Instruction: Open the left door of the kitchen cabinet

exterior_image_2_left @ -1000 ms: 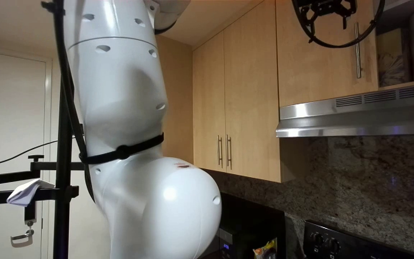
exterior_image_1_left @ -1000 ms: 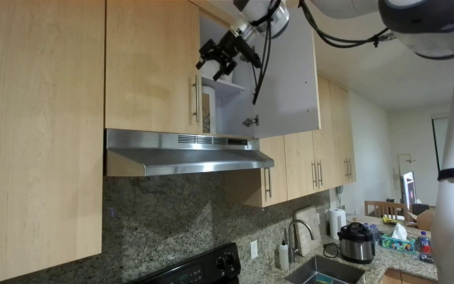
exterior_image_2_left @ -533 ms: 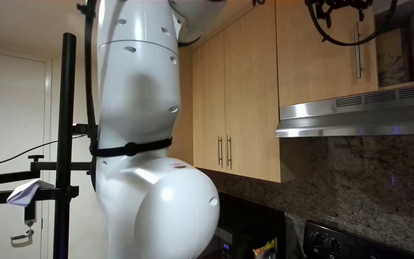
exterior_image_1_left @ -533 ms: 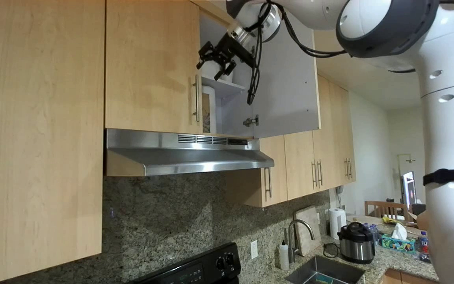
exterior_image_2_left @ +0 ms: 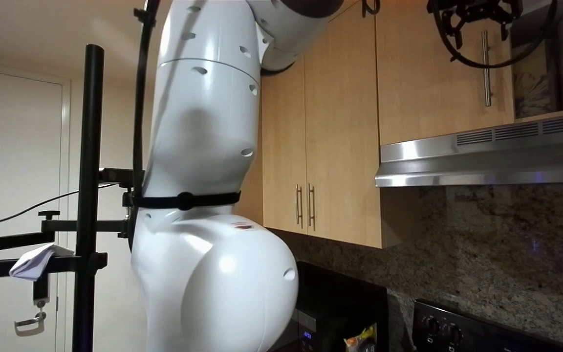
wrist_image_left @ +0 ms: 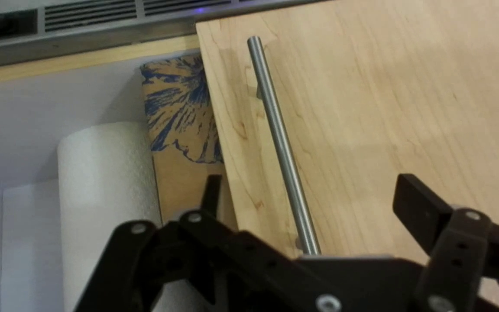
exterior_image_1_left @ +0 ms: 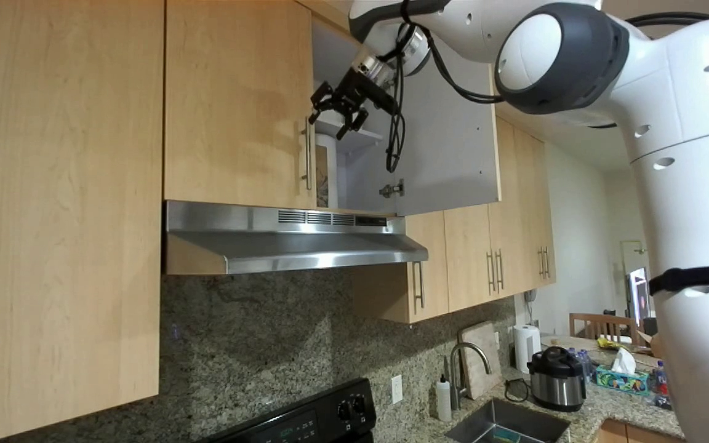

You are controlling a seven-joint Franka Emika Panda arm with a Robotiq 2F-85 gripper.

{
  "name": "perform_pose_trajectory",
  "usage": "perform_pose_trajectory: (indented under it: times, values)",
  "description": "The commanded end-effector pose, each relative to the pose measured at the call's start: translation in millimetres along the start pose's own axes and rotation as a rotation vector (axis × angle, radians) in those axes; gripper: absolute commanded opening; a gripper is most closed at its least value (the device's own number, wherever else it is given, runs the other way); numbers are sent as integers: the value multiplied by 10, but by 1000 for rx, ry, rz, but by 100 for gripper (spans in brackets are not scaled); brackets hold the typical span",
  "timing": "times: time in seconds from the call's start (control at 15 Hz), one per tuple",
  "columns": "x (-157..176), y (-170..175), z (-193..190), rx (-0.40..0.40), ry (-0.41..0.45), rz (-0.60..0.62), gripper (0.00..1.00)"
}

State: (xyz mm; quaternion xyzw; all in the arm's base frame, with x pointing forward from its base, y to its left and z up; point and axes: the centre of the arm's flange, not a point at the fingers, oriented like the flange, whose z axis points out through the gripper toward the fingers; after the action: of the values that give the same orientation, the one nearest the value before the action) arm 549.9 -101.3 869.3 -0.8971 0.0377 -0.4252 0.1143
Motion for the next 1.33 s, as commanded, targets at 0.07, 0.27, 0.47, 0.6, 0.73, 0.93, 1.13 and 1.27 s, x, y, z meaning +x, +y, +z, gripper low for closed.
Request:
perform_pose_trajectory:
  times: [0.07, 0.27, 0.47, 0.6, 0.73, 0.93, 1.13, 1.27]
  values:
    - [-90, 158, -7, 113, -129, -30, 100]
    - [-237, 260, 15, 163, -115, -47, 100]
    - [-312, 343, 236, 159, -105, -89, 100]
    - [-361, 396, 405, 153, -147, -106, 100]
    - [-448, 462, 504, 164, -167, -99, 100]
    - [-523, 492, 595, 194, -171, -140, 100]
    - [-518, 456, 561, 255, -180, -209, 100]
    - [-492, 401, 544, 293, -154, -249, 100]
